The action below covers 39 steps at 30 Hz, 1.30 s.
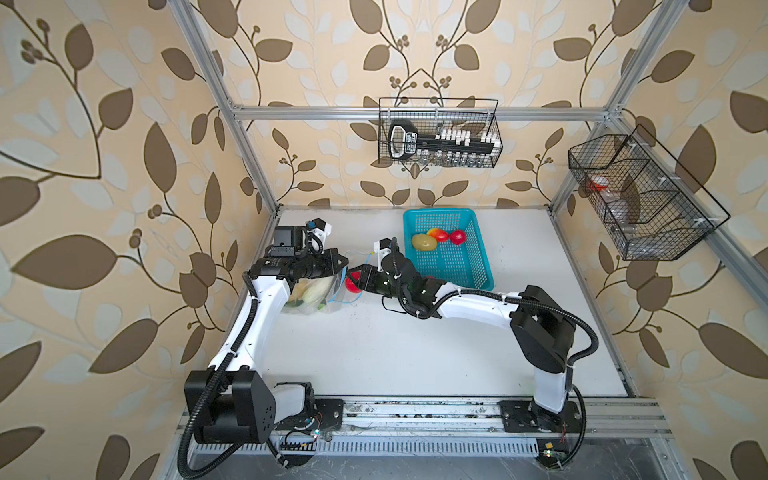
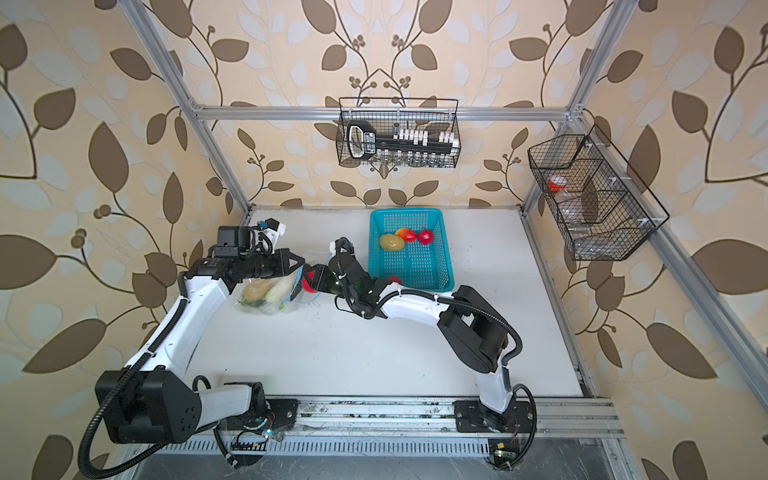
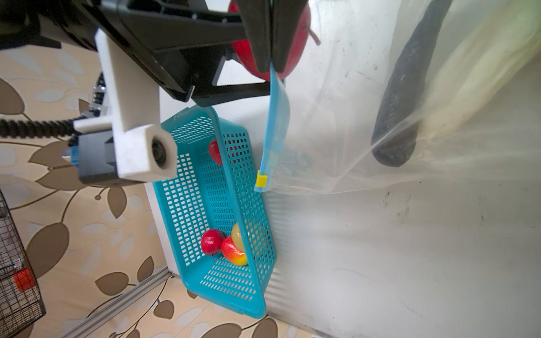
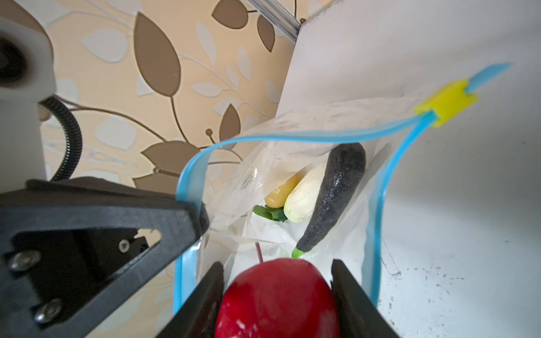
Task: Place the food in the zip-top bag and seal the zipper
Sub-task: 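Carry the red radish out of the basket toward the bag opening, then lower the red radish into the bag and open the right gripper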
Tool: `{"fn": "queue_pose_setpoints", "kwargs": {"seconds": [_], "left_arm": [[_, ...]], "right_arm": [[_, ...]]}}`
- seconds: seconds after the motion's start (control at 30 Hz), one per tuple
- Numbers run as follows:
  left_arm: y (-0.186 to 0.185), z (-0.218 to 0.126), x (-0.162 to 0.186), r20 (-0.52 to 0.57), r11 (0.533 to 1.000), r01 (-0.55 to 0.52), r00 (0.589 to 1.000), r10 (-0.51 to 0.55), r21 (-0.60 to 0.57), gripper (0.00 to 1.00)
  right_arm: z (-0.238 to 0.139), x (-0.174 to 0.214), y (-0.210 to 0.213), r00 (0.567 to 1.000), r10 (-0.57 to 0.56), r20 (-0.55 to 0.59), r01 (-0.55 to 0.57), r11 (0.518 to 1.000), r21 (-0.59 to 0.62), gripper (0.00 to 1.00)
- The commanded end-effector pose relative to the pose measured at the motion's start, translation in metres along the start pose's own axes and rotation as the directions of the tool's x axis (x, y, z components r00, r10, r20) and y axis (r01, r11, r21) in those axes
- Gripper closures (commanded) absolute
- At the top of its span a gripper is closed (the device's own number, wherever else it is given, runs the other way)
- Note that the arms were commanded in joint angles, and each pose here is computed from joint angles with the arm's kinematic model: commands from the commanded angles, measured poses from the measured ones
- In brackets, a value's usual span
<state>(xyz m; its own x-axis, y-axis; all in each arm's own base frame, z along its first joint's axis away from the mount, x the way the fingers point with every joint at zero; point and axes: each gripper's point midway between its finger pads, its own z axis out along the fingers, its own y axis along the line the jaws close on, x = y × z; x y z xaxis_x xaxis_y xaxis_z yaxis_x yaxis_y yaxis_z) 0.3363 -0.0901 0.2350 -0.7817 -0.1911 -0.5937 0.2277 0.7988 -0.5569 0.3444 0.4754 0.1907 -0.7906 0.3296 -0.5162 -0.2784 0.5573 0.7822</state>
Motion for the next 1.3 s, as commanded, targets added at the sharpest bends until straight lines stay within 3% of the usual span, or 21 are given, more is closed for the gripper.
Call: {"fn": "queue_pose_setpoints", "kwargs": {"seconds": [0.0, 0.53, 0.83, 1.03, 1.27], "left_arm": [[-0.024, -0.019, -0.015, 0.055, 0.998, -0.039, 0.998, 0.036, 0.057, 1.0], [-0.038, -0.028, -0.022, 0.073, 0.995, -0.033, 0.997, 0.026, 0.098, 1.0], [-0.038, -0.029, -0.022, 0.073, 0.995, -0.03, 0.997, 0.023, 0.098, 1.0], [-0.035, -0.027, -0.022, 0.073, 0.996, -0.028, 0.997, 0.021, 0.087, 1.0], [-0.032, -0.025, -0.021, 0.074, 0.997, -0.034, 0.997, 0.029, 0.073, 1.0]], "right_arm": [[0.008, -0.004, 0.012, 1.0, 0.011, 0.014, -0.011, 1.0, -0.021, 0.84], [0.039, 0.001, 0.023, 1.0, 0.006, -0.006, -0.006, 1.0, -0.024, 0.82], [0.045, 0.001, 0.028, 1.0, 0.006, -0.018, -0.007, 0.999, -0.041, 0.49], [0.041, -0.002, 0.03, 1.0, 0.002, -0.015, -0.002, 0.999, -0.047, 0.19], [0.029, -0.008, 0.033, 1.0, -0.007, 0.008, 0.008, 0.999, -0.047, 0.16]]}}
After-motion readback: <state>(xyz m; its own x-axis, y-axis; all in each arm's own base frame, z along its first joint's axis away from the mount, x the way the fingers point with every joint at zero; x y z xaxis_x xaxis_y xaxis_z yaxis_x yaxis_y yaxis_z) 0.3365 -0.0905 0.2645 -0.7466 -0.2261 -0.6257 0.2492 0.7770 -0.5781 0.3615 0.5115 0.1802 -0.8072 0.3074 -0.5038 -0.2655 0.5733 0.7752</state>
